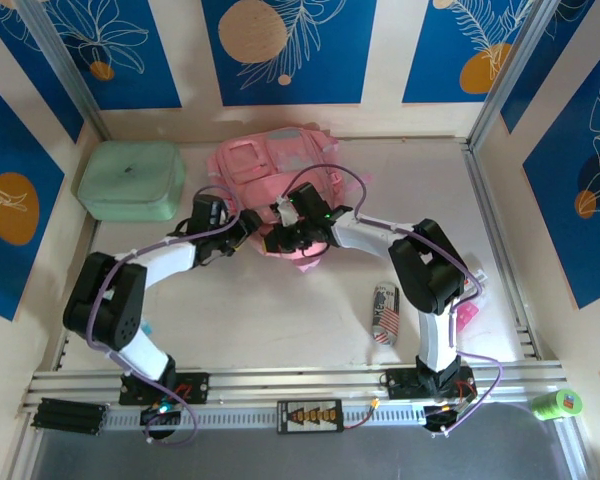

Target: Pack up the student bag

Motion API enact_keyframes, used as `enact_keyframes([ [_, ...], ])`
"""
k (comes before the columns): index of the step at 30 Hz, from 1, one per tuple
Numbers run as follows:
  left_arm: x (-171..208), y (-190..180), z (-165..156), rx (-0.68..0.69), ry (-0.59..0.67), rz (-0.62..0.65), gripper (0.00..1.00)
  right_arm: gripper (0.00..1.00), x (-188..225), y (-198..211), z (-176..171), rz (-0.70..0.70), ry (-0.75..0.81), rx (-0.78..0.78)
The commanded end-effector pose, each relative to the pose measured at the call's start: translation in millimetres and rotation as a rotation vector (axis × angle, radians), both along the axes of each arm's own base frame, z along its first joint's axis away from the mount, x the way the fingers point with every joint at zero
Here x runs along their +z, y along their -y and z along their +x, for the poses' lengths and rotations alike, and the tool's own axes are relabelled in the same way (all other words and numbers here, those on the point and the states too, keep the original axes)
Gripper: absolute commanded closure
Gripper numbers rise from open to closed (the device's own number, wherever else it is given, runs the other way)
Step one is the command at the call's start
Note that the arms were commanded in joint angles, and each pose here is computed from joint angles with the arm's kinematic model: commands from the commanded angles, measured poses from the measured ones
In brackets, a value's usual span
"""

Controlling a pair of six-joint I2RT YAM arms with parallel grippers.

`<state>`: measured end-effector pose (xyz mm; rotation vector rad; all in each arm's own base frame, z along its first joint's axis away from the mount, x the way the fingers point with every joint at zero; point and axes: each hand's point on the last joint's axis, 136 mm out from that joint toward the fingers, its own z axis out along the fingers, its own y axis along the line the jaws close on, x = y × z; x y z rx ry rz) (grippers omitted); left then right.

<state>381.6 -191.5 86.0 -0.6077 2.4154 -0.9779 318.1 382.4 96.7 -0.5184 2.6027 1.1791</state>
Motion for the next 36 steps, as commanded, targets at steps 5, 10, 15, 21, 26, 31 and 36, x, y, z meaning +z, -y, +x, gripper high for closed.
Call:
enact_keyframes([
  [5,-15,0,9,0.027,-0.022,0.026,0.52,1.0,-1,-4,-18,-0.036,-0.039,0.04],
  [10,-23,-7,10,0.056,-0.033,0.06,0.82,1.0,-19,30,-12,-0.156,-0.101,-0.098],
  [15,-28,-11,12,0.062,-0.036,0.087,0.96,1.0,-29,71,-11,-0.277,-0.119,-0.209],
  [21,-31,-15,11,0.057,-0.039,0.102,0.98,1.0,-35,118,-3,-0.308,-0.17,-0.351],
  [26,-31,-15,9,0.045,-0.041,0.111,0.98,1.0,-34,155,10,-0.355,-0.181,-0.474],
  [31,-30,-11,10,0.03,-0.04,0.095,0.98,0.98,-37,165,19,-0.391,-0.166,-0.47],
  [36,-30,-8,11,0.019,-0.042,0.085,0.98,0.91,-42,159,21,-0.413,-0.162,-0.419],
])
